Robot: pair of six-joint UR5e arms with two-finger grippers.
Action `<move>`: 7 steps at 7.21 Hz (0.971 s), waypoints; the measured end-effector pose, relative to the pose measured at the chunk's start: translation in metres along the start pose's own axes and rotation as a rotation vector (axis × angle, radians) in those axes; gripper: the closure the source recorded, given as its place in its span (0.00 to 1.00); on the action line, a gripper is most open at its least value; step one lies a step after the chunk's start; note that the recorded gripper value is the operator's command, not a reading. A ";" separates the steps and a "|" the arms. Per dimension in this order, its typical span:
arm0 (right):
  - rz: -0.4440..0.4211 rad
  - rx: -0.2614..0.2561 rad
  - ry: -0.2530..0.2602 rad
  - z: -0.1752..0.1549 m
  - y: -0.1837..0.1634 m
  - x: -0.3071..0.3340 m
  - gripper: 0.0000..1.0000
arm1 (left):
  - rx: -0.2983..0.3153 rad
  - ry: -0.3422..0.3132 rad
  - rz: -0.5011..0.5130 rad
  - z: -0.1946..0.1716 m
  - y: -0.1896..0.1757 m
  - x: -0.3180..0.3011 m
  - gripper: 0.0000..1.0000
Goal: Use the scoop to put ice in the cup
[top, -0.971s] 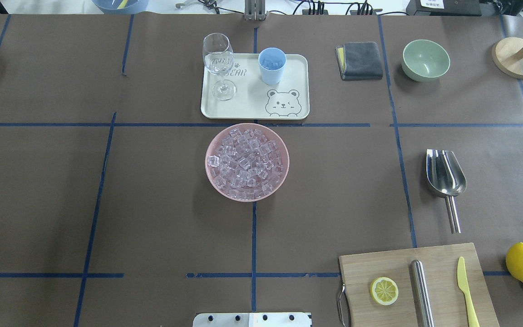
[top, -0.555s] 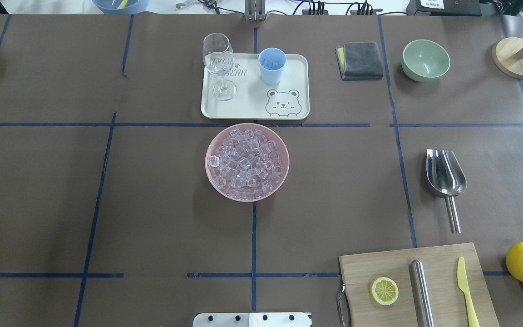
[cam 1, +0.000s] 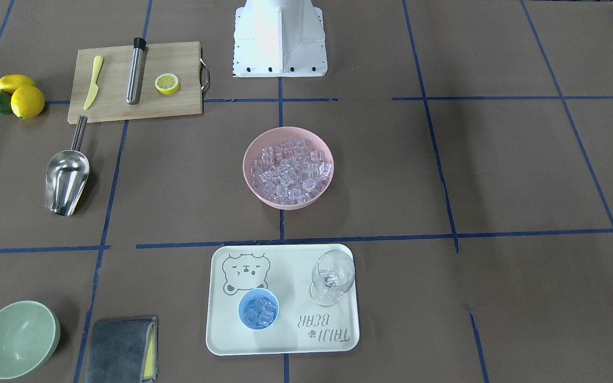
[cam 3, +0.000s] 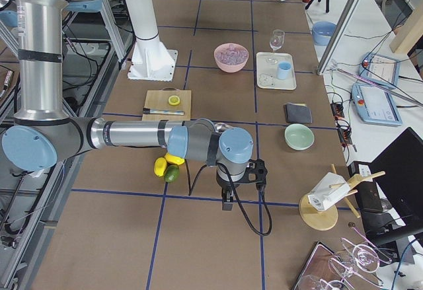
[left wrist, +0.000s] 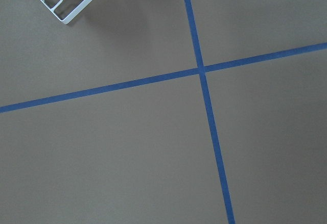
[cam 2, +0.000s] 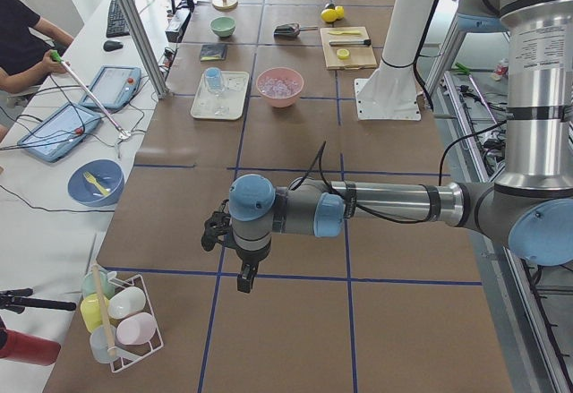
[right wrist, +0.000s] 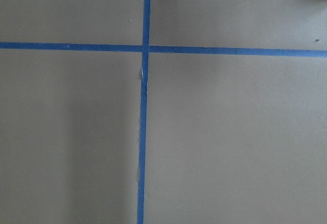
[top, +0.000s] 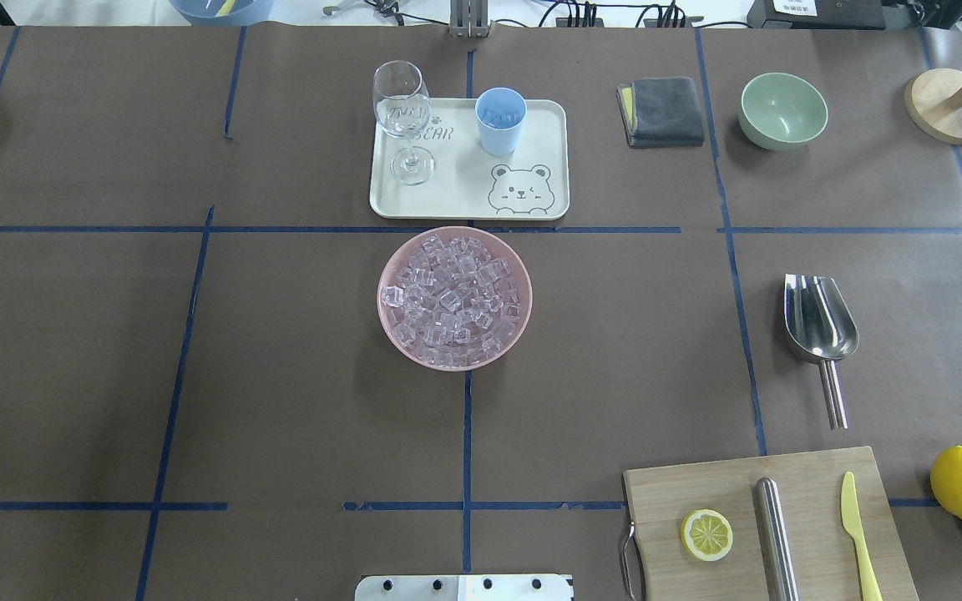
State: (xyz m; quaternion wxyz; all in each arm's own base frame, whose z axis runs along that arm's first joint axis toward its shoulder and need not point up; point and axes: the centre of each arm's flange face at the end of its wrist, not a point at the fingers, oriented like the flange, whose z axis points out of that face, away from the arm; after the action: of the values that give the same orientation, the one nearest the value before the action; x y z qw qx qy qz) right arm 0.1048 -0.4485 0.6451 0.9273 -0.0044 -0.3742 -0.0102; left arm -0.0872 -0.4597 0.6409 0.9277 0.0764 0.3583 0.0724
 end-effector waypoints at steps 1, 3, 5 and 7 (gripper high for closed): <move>0.003 0.004 0.002 0.001 -0.001 0.001 0.00 | 0.001 0.000 0.001 0.000 -0.001 0.000 0.00; 0.002 0.011 0.002 -0.001 -0.005 0.000 0.00 | 0.001 -0.002 0.001 -0.001 -0.002 0.000 0.00; 0.000 0.014 0.003 -0.002 -0.007 -0.001 0.00 | 0.001 -0.002 0.001 -0.001 -0.002 0.000 0.00; -0.001 0.015 0.003 -0.003 -0.007 -0.002 0.00 | 0.001 -0.003 0.001 0.000 -0.002 0.000 0.00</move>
State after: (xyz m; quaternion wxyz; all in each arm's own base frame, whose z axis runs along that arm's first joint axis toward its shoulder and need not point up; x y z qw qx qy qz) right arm 0.1054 -0.4557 0.6419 0.9278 0.0028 -0.3730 -0.0077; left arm -0.0876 -0.4619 0.6406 0.9282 0.0769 0.3569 0.0726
